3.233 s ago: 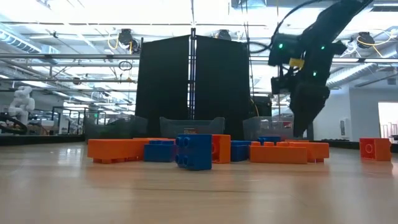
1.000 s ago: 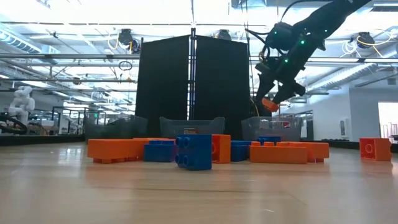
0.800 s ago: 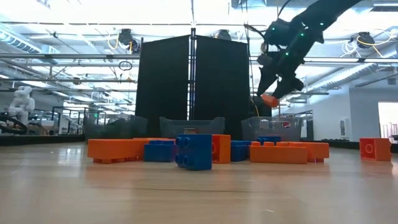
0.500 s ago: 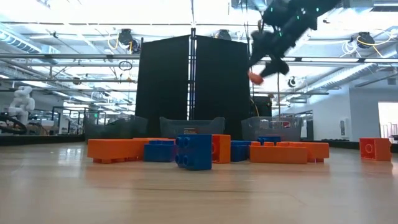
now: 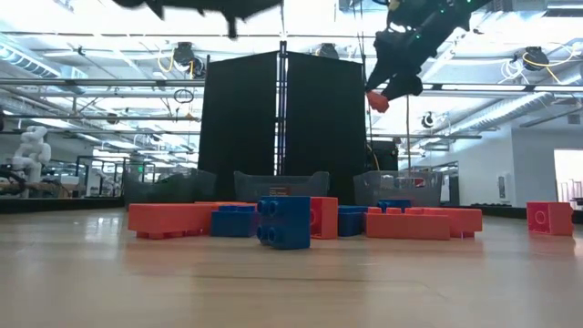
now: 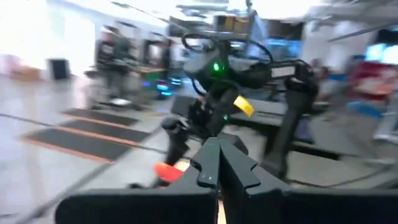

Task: Sort blocks
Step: Put the orange game piece into the right black bin

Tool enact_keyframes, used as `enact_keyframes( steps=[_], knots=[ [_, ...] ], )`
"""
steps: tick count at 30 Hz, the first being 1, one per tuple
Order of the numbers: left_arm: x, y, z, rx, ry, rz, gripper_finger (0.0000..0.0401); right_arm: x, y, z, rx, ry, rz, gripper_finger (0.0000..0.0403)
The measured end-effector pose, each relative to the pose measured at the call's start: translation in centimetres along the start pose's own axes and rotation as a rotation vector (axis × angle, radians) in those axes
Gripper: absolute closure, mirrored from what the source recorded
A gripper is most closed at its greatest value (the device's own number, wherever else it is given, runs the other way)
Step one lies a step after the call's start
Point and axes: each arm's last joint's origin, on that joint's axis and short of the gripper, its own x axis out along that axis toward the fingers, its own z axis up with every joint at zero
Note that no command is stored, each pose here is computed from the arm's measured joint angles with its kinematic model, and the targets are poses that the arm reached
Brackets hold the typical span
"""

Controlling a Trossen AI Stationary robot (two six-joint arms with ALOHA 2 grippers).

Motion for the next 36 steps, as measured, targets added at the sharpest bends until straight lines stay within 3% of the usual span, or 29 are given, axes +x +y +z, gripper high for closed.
enact_keyframes(
  steps=[8,16,23,27,36],
  knots=[
    [6.1,5.9,-4.9,-0.078,0.001,-0.216,0.0401,0.0,-0.3,0.0,-0.1,0.004,-0.08,0.0101],
    [11.7,8.3,-7.9,-0.092,0.066,-0.414,0.0401,0.6,-0.4,-0.1,-0.174,0.024,-0.087,0.0101],
    [14.3,9.1,-7.9,-0.071,0.071,-0.417,0.0401,2.8,-0.9,-0.3,-0.185,0.084,-0.083,0.0101],
    [15.5,9.9,-9.6,-0.067,0.176,-0.33,0.0401,4.0,-1.1,-0.5,-0.187,0.112,-0.08,0.0101],
    [16.2,10.3,-10.7,0.06,0.236,-0.212,0.0401,4.7,-1.3,-0.4,-0.218,0.106,-0.078,0.0101]
  ],
)
